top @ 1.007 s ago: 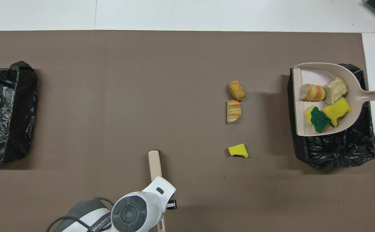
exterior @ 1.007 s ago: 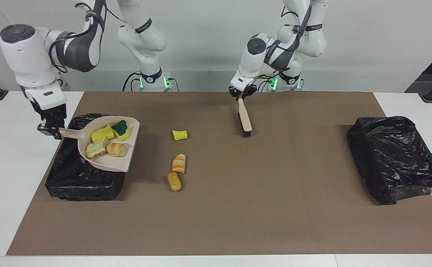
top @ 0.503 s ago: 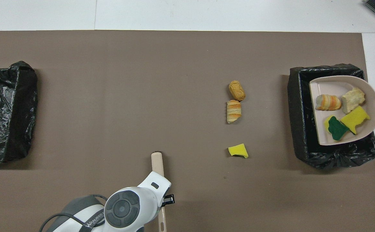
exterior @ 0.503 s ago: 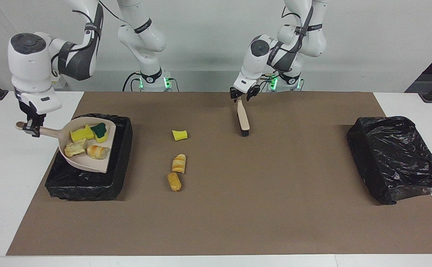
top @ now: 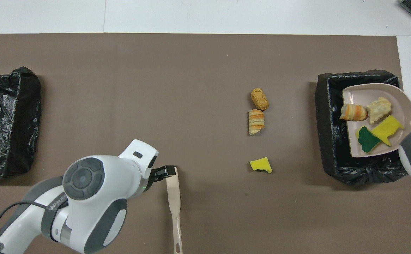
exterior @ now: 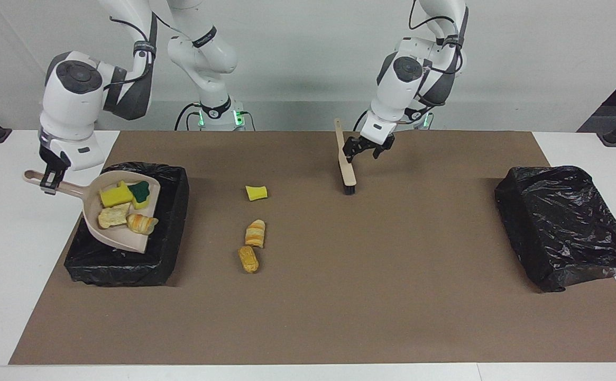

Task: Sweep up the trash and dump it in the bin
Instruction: 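Tilt the dustpan to dump debris while the left gripper releases the brush, then carry the empty dustpan with the right gripper back to the table center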

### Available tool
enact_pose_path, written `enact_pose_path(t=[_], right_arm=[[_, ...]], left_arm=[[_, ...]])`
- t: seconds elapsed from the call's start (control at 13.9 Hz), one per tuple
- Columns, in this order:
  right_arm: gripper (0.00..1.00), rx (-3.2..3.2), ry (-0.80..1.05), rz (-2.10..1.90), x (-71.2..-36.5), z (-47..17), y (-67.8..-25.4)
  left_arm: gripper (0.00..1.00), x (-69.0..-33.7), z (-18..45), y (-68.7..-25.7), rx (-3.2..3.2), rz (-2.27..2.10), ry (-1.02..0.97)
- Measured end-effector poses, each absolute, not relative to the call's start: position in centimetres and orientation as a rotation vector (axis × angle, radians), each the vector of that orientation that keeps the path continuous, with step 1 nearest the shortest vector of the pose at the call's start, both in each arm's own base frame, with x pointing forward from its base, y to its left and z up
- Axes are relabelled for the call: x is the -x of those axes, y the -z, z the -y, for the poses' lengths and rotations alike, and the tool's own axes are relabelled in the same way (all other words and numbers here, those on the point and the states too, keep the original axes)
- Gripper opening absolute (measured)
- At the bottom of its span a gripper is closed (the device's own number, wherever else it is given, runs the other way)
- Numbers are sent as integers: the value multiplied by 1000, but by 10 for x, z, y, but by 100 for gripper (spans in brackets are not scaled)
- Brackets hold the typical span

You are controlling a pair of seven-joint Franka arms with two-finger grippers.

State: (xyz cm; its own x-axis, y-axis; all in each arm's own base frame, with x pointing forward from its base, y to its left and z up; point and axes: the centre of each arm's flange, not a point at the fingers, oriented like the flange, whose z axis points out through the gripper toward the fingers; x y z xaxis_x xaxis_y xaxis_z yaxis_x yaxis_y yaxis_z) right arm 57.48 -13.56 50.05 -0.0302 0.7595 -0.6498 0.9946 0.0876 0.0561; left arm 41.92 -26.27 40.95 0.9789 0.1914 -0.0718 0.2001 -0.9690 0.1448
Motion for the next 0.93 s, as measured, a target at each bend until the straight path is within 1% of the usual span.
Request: enact_pose_path(t=[0.14,0.36,0.58,0.72,0.93], right_arm=[[32,-1696,640,-1805,-574,113,-504],[32,-1652,719,-1746,-572,97,-508],[32,-1561,822,-1697,-571,81,-514],[32,-1503,893,-1658,-569,73,-521],[32,-1410,937,-1612,-571,58,-535]], left_arm=[[100,-453,244,-412,-3018,-193,86],[100,-500,207,-422,-3039,-53,137],[100,-545,170,-440,-3063,-40,78],[100,-569,150,-462,-3090,-29,36],[100,-586,113,-503,-3093,27,58]])
